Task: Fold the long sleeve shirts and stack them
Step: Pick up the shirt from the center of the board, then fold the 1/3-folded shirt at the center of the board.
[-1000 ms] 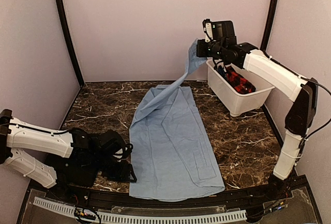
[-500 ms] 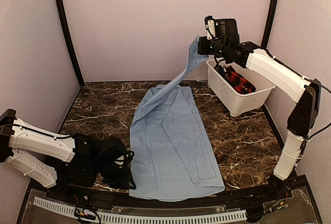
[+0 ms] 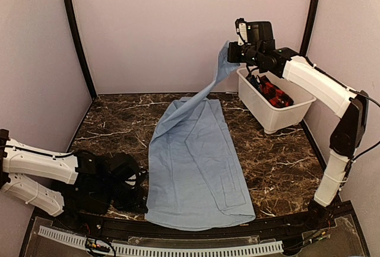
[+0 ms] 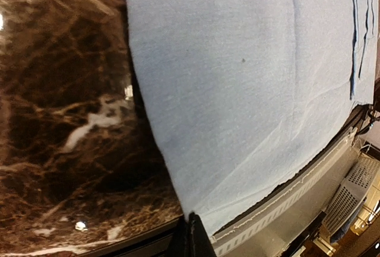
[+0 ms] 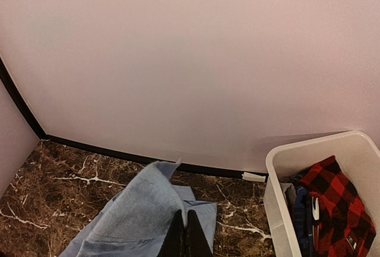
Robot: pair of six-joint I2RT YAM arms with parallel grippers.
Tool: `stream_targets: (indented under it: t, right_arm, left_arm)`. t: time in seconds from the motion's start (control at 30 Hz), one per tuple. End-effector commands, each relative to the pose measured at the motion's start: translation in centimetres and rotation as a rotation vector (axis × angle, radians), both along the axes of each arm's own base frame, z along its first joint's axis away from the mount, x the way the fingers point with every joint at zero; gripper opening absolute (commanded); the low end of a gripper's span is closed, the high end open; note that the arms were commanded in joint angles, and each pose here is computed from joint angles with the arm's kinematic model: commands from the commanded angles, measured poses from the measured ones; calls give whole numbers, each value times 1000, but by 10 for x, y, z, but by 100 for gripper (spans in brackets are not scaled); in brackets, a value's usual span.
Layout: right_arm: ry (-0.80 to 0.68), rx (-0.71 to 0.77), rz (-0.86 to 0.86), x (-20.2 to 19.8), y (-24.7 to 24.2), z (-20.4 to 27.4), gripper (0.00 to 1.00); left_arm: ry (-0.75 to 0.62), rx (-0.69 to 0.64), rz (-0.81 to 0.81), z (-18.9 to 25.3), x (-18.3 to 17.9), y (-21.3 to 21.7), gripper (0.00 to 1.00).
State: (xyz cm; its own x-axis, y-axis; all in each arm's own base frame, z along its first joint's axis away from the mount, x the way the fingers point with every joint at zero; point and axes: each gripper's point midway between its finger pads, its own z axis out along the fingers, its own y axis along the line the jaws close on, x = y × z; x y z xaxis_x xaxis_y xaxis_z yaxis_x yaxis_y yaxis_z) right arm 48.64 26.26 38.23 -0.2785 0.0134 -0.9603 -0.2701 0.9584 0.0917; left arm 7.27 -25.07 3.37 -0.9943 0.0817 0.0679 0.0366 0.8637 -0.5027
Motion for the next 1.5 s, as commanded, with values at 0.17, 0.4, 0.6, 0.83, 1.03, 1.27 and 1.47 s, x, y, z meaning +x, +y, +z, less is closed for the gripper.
stream_targets:
  t: [0.17,0.4,0.6,0.83,1.03,1.27,1.47]
  right_arm:
    - [-50,46,1,-3,-5,22,0]
    - [-49,30,-32,1,-13,22,0]
    - [-77,35,-73,5,-32,38,0]
    - [-104,30,-121,5,-53,54,0]
    - [-119,22,-144,3,-64,61,0]
    - [-116,-6,-173,4,-74,60,0]
    - [-104,-24,-203,4,-83,52,0]
  left_arm:
    - [-73,142,78,13,30,57,0]
    - [-85,112,-11,28,37,43,0]
    - [-126,28,-181,57,43,11,0]
    - [-122,-15,-352,63,31,-31,0]
    - [-103,-66,-442,60,25,-65,0]
    - [-61,-101,-529,50,15,-93,0]
    - [-30,-113,-560,41,8,-102,0]
